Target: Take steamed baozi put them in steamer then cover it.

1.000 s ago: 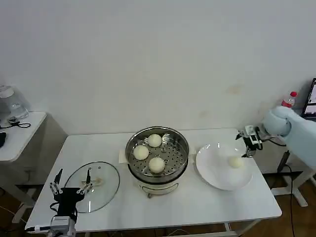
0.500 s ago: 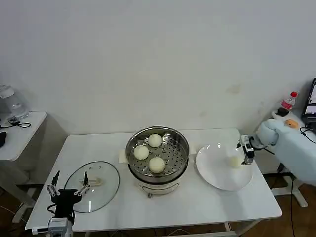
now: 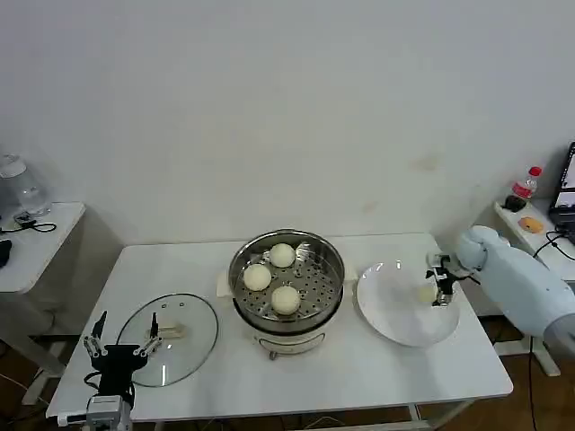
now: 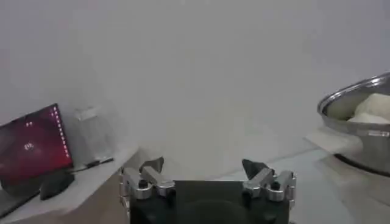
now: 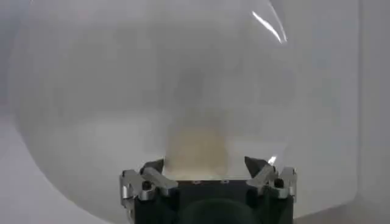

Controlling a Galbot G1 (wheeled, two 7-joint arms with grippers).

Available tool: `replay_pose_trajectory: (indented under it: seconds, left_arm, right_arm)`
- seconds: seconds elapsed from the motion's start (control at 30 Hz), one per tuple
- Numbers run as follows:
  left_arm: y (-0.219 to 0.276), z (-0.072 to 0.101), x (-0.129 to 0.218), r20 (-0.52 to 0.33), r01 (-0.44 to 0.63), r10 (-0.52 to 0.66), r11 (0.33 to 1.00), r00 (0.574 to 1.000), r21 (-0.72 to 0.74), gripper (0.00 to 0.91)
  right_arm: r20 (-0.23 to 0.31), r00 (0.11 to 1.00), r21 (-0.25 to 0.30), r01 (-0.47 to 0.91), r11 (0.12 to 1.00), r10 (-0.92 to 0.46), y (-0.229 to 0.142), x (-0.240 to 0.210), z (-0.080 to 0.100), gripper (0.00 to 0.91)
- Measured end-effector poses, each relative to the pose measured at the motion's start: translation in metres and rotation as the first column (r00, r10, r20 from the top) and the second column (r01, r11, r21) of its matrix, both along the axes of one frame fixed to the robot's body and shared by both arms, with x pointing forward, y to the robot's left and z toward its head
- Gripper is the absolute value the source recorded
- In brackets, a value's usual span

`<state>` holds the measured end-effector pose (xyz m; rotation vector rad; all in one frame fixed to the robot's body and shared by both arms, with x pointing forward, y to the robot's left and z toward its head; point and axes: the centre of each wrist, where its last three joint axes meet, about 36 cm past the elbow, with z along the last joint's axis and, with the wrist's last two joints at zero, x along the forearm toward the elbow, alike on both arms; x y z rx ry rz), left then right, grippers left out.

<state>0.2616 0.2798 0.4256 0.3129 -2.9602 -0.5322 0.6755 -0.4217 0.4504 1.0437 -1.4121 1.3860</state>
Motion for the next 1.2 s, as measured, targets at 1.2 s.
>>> replay_pose_trajectory:
  seconds: [1.2]
  left_arm:
    - [-0.003,0.002,0.001,0.010,0.006,-0.006,1.000,1.000,-0.005,0.907]
  right_arm:
    - [0.199,0.970,0.101,-0.160,0.982,0.138,0.091,0.000,0.204,0.665]
